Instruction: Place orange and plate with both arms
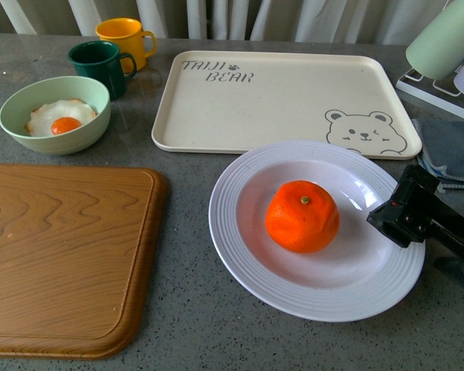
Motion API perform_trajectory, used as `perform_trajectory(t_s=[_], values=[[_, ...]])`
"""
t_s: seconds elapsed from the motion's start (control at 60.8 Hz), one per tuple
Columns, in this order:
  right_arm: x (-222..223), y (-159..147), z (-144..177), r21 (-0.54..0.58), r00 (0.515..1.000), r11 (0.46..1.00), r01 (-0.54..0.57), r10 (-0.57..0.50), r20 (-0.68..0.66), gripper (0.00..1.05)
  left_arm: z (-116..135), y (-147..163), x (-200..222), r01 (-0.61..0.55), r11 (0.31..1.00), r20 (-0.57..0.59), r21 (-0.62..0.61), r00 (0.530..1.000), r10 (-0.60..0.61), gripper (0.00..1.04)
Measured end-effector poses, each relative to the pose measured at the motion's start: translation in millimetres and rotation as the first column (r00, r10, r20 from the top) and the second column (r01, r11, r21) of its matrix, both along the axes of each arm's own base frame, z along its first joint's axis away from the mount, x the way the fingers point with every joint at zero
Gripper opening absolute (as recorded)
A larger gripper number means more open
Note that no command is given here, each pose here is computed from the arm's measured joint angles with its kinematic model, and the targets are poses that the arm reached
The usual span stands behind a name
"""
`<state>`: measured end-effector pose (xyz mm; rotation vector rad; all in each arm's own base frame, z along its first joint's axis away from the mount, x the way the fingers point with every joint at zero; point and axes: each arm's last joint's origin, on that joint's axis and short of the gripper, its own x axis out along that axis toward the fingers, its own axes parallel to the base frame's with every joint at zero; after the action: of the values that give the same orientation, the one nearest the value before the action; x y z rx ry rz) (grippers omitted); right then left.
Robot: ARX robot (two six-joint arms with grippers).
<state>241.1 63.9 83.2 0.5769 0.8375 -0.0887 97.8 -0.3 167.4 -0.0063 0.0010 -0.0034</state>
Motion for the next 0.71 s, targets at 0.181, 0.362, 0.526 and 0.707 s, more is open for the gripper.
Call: perform_trajectory(t_s=[0.181,0.362,0.526,0.707], values=[[11.5,3.3,-2.4,-0.01,1.0,1.0,-0.014,0.014,0.008,0.96,0.0,0.0,0.0,0.0,1.0,0.0,0.0,1.0,0.0,0.96],[18.6,5.9,-9.4,-0.015,1.0,1.0,-0.021,0.021,-0.008,0.96,0.0,0.0,0.0,0.0,1.0,0.0,0.0,1.0,0.0,0.96],[25.0,8.2,-10.5,-0.017,1.0,1.0,-0.021,0.021,-0.003,0.93,0.0,0.0,0.0,0.0,1.0,0.0,0.0,1.0,0.0,0.96],[28.4,11.8,-11.8,-0.026,1.0,0.999,-0.027,0.027,-0.007,0.84,0.0,0.0,0.0,0.0,1.0,0.0,0.0,1.0,0.0,0.96]])
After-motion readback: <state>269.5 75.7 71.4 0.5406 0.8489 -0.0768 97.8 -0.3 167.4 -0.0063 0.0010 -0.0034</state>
